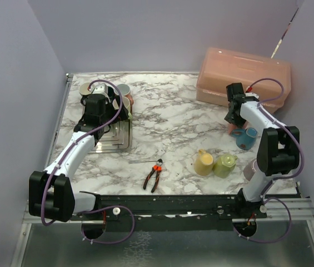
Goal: Turn the mug right side up
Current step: Pick up the cup at the center of the board.
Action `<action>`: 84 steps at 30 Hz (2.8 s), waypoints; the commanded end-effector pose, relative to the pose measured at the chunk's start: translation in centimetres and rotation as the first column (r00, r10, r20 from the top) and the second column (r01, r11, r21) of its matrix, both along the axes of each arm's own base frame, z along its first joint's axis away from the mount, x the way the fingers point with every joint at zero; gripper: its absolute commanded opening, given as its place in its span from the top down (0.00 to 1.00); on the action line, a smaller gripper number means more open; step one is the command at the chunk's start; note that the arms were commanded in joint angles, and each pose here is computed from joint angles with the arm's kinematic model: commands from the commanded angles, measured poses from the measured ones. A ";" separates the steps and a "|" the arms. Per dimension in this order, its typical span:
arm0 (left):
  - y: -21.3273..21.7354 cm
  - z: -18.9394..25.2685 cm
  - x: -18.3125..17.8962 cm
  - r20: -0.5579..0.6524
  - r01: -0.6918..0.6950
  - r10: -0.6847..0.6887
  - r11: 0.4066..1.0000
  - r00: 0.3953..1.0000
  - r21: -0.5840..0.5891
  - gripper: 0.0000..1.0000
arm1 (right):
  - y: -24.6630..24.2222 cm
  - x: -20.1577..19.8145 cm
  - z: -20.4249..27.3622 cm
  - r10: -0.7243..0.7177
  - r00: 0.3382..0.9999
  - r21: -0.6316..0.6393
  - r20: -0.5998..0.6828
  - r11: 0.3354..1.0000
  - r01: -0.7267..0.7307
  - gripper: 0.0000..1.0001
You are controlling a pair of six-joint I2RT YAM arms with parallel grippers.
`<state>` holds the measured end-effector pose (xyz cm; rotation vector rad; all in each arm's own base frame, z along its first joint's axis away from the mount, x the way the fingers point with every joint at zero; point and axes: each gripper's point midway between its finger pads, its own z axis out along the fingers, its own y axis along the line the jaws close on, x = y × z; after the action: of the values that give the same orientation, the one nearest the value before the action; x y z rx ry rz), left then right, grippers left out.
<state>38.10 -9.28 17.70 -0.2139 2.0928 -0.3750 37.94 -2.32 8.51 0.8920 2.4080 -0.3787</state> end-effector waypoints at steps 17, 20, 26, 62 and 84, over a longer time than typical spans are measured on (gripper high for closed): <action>-0.4 1.1 -0.3 0.035 0.014 -0.013 0.999 0.999 -0.032 0.01 | 1.3 0.0 -1.2 0.051 0.999 0.093 0.004 0.994 -0.051 0.99; -0.6 1.1 -0.2 0.032 0.019 -0.018 0.999 0.999 -0.047 0.01 | 2.4 -0.1 -0.4 0.063 0.997 0.149 0.039 0.987 -0.068 0.99; -1.6 1.4 -0.2 0.037 0.050 -0.046 0.994 0.998 -0.096 0.01 | 6.0 1.0 2.6 0.124 0.968 0.312 0.219 0.931 -0.190 0.99; -17.2 10.3 -2.2 0.252 0.413 -0.367 0.476 0.896 -0.776 0.02 | 30.2 0.0 24.7 0.055 0.482 0.476 0.874 0.102 -0.874 0.99; -17.6 7.8 -2.8 0.241 0.408 -0.364 0.506 0.900 -0.760 0.21 | 32.3 0.9 18.9 0.177 0.681 0.643 0.710 0.231 -0.730 1.00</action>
<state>35.50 -26.78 25.33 -0.3763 1.7914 -1.6677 37.93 29.86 26.57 0.3944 2.0400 1.5003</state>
